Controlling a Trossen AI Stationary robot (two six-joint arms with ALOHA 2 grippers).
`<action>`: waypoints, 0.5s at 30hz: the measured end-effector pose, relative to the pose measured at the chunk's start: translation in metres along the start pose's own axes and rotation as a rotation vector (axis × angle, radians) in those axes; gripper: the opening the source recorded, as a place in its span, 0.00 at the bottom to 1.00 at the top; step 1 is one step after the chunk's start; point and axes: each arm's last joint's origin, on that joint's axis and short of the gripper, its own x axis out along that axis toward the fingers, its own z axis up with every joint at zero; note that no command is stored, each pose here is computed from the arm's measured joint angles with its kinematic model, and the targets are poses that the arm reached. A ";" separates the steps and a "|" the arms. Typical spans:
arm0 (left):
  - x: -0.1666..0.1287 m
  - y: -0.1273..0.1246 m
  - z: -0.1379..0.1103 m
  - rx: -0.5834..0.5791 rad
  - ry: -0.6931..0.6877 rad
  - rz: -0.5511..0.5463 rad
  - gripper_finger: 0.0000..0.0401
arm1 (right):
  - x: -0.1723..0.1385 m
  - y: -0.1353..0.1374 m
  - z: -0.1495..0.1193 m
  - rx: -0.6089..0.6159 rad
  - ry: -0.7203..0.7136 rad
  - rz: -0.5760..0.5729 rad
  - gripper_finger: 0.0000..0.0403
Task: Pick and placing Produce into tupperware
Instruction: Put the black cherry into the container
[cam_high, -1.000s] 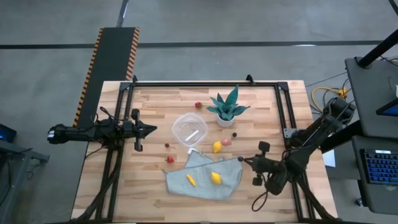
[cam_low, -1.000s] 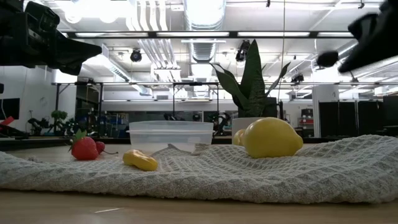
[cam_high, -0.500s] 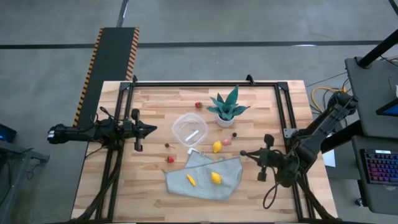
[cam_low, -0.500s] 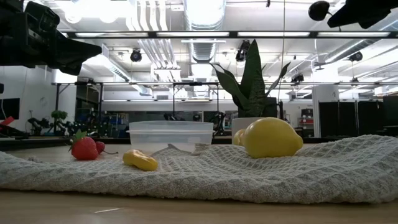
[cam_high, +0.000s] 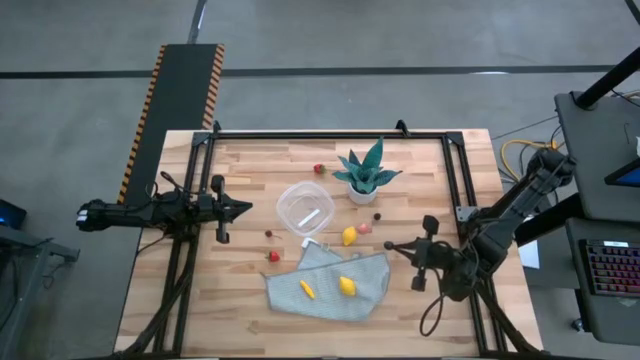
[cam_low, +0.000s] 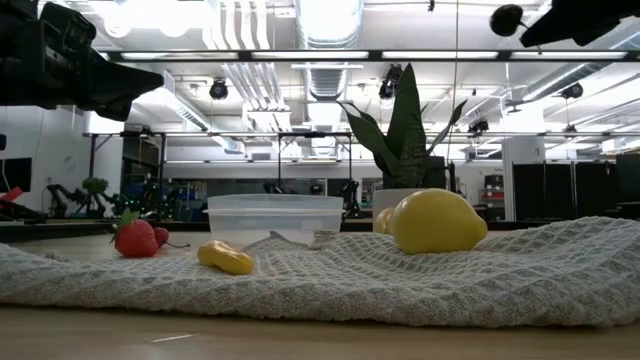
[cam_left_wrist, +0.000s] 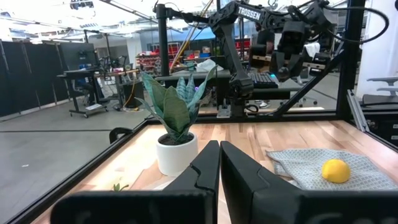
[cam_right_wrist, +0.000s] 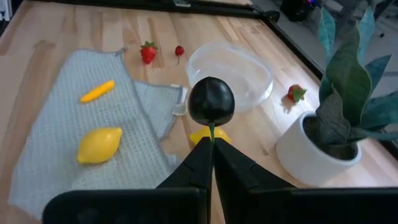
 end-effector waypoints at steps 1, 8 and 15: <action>0.000 0.000 0.000 0.000 0.000 0.000 0.00 | 0.002 0.000 0.001 -0.007 -0.005 -0.003 0.02; 0.000 0.000 0.000 0.000 0.000 -0.001 0.00 | 0.020 -0.007 0.017 -0.032 -0.032 -0.015 0.02; 0.000 0.000 0.000 0.000 0.000 -0.001 0.00 | 0.042 -0.019 0.035 -0.086 -0.066 0.020 0.02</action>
